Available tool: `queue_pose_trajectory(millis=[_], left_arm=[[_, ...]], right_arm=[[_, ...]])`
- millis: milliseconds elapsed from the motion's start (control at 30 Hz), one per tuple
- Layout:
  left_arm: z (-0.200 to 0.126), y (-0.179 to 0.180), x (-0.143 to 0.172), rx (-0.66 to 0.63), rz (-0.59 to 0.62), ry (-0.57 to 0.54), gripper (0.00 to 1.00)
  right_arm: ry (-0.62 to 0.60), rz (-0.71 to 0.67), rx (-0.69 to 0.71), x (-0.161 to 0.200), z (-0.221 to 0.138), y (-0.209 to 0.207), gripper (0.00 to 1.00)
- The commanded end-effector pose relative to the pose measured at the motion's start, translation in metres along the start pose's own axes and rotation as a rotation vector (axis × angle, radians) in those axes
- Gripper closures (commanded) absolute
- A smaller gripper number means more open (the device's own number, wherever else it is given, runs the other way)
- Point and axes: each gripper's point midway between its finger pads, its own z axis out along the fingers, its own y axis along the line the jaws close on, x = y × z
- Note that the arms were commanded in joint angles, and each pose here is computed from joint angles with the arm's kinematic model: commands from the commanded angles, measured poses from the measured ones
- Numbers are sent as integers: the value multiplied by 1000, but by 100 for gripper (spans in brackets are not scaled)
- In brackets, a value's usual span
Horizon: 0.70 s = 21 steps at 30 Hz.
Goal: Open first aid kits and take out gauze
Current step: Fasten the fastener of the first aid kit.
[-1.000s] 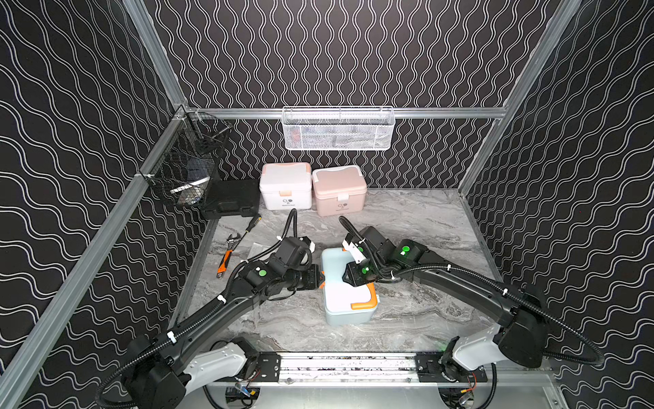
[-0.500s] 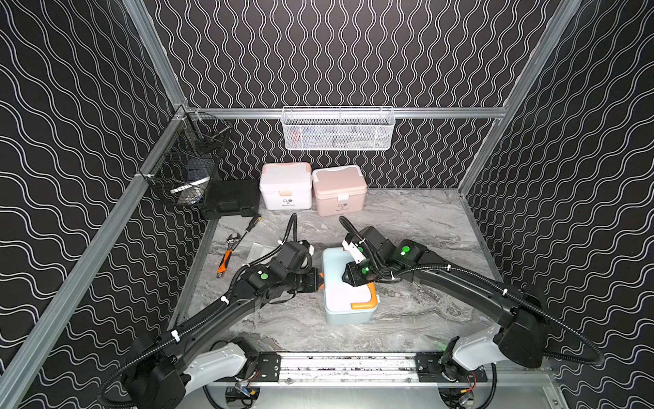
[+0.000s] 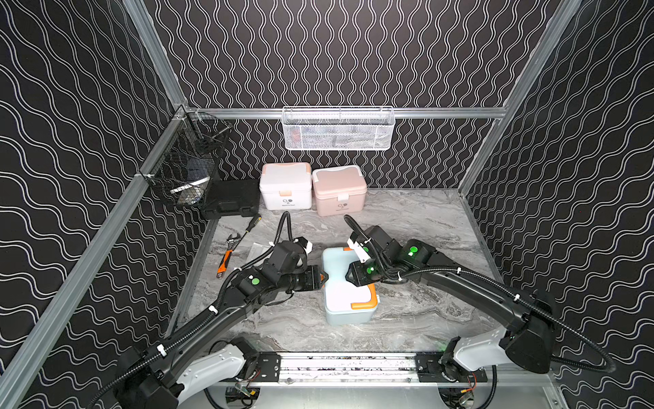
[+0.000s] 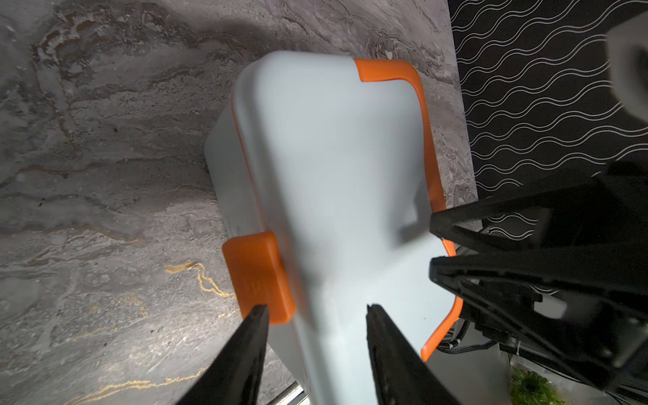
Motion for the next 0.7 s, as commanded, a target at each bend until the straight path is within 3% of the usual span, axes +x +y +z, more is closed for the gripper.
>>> queue_pose_trajectory(millis=[0, 267, 667], left_arm=[[4, -5, -4, 21, -11, -6, 47], [15, -4, -6, 18, -12, 9, 41], [30, 1, -3, 7, -23, 32, 40]], right_arm=[[-21, 29, 59, -1, -10, -13, 56], [3, 103, 66, 9, -5, -40, 42], [77, 98, 17, 19, 15, -36, 42]])
